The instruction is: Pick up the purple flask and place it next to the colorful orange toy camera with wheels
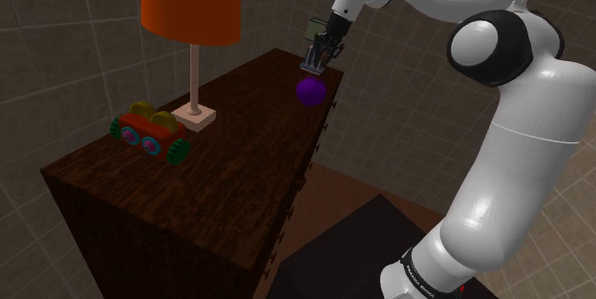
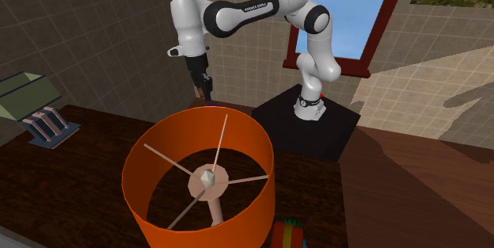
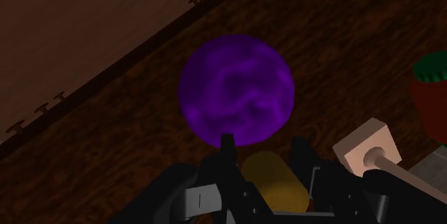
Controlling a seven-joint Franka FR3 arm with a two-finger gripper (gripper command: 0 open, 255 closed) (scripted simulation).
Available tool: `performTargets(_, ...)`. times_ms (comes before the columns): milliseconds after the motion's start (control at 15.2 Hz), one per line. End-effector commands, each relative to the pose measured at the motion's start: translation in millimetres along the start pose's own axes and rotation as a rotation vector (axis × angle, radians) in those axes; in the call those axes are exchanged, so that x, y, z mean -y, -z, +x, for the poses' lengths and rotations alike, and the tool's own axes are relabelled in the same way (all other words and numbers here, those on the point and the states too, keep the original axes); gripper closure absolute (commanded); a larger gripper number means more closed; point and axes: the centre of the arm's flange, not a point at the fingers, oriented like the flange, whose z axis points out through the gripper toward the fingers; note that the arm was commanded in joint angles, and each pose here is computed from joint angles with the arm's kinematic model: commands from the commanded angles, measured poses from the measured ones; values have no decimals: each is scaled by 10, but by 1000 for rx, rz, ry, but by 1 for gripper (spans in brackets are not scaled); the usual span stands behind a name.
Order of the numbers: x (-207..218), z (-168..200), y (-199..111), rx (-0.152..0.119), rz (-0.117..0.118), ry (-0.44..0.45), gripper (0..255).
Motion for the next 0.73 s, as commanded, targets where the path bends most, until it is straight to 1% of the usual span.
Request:
performTargets(0, 18, -4, 113, -1, 0, 0, 255)
performTargets(660, 124, 9, 630, -1, 0, 0, 255)
